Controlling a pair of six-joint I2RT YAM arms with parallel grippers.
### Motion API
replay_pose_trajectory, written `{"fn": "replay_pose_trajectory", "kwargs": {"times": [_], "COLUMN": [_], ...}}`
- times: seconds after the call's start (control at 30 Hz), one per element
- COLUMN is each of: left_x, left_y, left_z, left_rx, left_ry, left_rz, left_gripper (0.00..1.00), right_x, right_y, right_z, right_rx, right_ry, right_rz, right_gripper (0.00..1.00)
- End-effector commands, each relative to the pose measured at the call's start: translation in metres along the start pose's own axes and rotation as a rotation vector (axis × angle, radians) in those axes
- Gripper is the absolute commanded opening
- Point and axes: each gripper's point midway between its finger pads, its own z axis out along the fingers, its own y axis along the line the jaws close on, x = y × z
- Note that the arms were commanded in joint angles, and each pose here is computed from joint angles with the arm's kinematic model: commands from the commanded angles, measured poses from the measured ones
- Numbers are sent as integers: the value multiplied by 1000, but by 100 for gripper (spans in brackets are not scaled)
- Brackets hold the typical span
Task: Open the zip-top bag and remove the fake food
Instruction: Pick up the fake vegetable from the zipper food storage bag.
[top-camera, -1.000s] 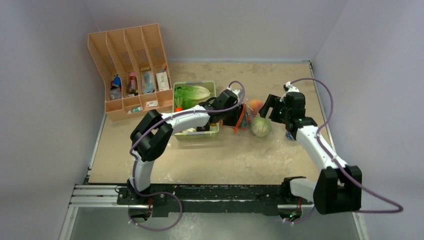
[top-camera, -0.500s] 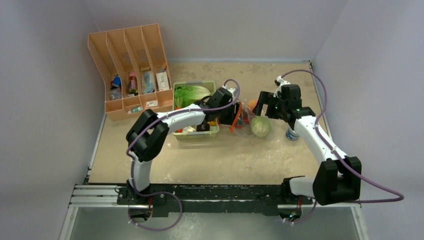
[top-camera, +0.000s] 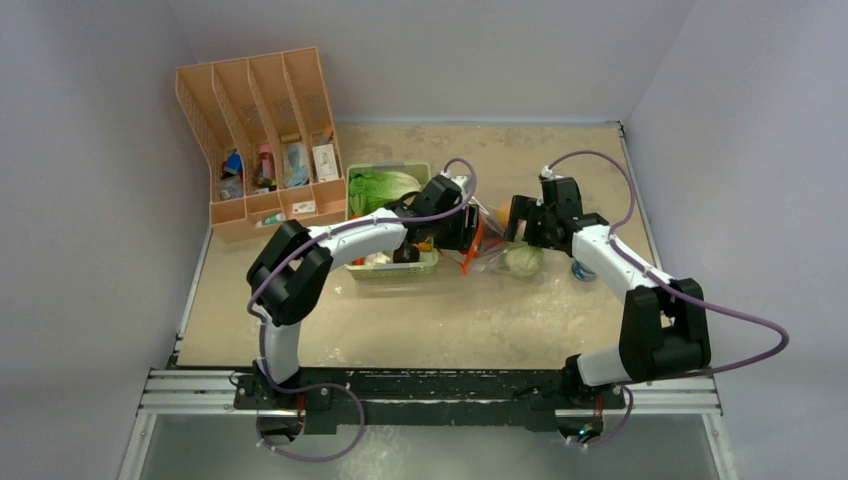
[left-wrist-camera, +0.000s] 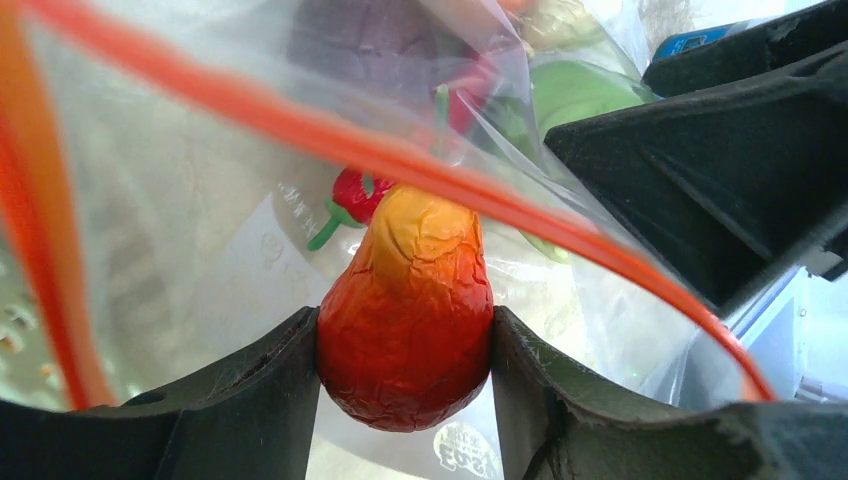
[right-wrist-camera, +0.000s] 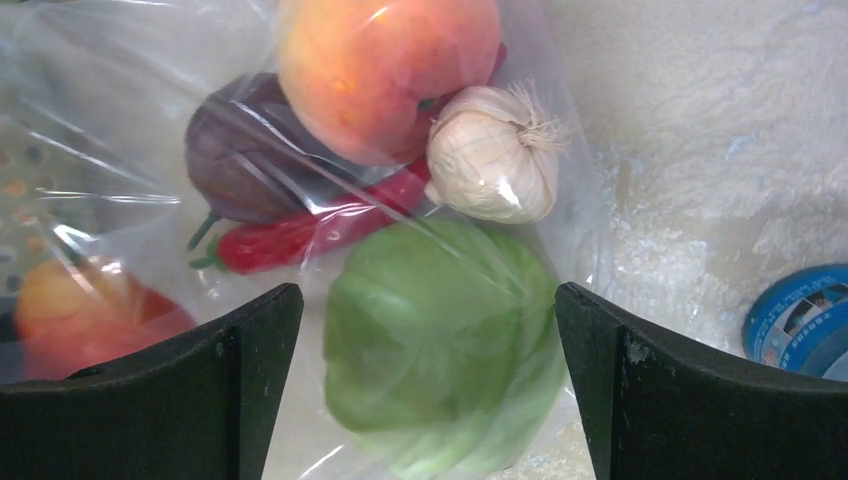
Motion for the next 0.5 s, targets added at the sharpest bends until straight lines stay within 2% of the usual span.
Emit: {"fn": "replay_pose_trajectory", "kwargs": {"times": [0.0, 0.37, 0.47], "left_x": [-30, -33, -37], "left_y": [-3, 3, 0], "left_z": [-30, -41, -46], "left_rx": [0, -11, -3], "left_ry": [-102, -103, -118], "left_rz": [5, 16, 15], "left_gripper": [0, 0, 0], "right_x": [1, -42, -49], "right_y": [-16, -25, -3], "right_z": [-1, -44, -52], "right_rx": [104, 148, 13], "right_ry": [-6, -215, -238], "right_rz": [68, 133, 50], "right_gripper": [100, 100, 100]}}
